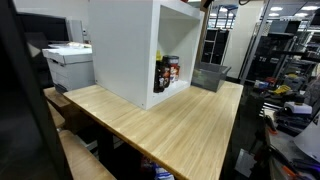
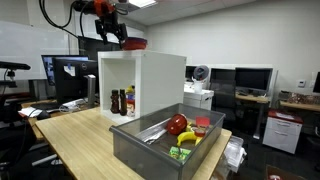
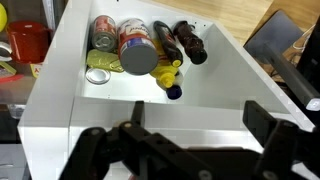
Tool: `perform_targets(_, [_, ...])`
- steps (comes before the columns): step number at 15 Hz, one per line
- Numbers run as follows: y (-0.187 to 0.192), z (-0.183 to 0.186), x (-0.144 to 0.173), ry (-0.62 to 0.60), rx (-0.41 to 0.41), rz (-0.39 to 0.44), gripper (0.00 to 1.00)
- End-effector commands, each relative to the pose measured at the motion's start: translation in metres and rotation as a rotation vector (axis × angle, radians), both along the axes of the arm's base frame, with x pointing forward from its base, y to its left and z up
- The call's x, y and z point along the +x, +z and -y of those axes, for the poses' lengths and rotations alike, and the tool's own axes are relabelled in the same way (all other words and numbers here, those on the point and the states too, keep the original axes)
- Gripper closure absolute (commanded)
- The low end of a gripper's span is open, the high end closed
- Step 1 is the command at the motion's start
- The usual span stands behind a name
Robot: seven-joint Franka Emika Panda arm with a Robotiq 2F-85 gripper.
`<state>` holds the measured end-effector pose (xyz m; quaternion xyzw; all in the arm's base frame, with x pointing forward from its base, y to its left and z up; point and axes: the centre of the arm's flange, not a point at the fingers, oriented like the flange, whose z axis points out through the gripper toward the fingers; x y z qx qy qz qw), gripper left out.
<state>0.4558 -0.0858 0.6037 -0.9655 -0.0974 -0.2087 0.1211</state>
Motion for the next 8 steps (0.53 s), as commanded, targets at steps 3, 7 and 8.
perform_targets(3, [-0.014, -0.01, -0.022, -0.034, 0.038, 0.027, 0.0])
perform_targets(7, [-0.025, -0.015, -0.029, -0.028, 0.059, 0.025, 0.0])
perform_targets(8, [-0.028, -0.017, -0.031, -0.028, 0.063, 0.022, 0.0])
